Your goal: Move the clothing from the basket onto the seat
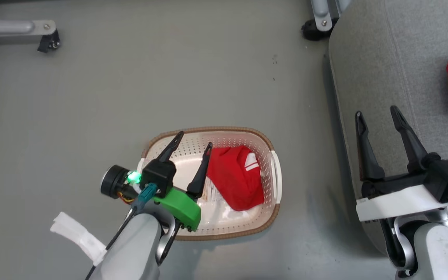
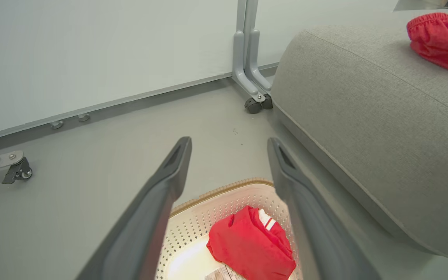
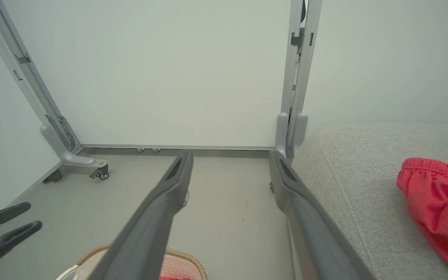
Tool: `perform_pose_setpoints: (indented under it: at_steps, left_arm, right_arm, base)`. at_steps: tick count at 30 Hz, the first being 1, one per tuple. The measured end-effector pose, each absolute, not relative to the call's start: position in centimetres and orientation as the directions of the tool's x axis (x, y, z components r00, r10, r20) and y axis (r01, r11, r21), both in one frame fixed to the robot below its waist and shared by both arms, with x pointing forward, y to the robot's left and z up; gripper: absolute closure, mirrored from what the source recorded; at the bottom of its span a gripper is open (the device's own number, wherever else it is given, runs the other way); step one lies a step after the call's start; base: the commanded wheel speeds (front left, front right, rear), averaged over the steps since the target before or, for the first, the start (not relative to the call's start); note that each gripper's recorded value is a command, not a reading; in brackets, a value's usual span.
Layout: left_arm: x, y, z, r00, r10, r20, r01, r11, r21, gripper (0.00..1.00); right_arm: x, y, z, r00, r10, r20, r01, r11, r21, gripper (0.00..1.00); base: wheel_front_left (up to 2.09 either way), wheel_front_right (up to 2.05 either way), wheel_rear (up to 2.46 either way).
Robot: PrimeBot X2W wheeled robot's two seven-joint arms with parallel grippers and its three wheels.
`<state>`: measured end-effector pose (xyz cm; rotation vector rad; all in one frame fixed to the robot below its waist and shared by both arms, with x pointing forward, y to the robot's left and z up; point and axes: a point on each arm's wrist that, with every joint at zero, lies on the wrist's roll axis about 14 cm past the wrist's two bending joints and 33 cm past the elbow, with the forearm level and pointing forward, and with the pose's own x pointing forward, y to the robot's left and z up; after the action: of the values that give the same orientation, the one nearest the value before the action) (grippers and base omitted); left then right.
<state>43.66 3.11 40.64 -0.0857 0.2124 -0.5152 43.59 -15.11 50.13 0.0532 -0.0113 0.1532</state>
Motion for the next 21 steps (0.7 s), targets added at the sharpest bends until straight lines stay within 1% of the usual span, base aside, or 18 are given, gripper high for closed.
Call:
perform_pose_setpoints:
  at_steps: [5,10,16,21]
  left_arm:
    - [43.5,0.1,36.4,0.759,-0.588,-0.281,0.564,0.808,-0.170,0.00]
    - [42.4,-2.5,31.7,0.644,-0.664,-0.380,0.632,0.742,-0.224,0.00]
    - [41.3,-4.2,26.6,0.527,-0.701,-0.481,0.672,0.690,-0.269,0.00]
    - [40.4,-5.0,22.6,0.444,-0.711,-0.545,0.670,0.667,-0.326,0.00]
  right_arm:
    - [45.0,-15.8,48.2,0.991,0.133,-0.006,-0.133,0.989,0.059,0.00]
    - [46.2,-16.2,46.0,0.992,0.121,-0.030,-0.118,0.991,0.070,0.00]
    - [47.1,-16.9,43.0,0.992,0.103,-0.071,-0.097,0.992,0.080,0.00]
    - [47.5,-17.5,40.3,0.990,0.087,-0.112,-0.077,0.993,0.093,0.00]
  base:
    - [0.00,0.00,0.00]
    - [0.00,0.00,0.00]
    - [0.00,0.00,0.00]
    - [0.00,0.00,0.00]
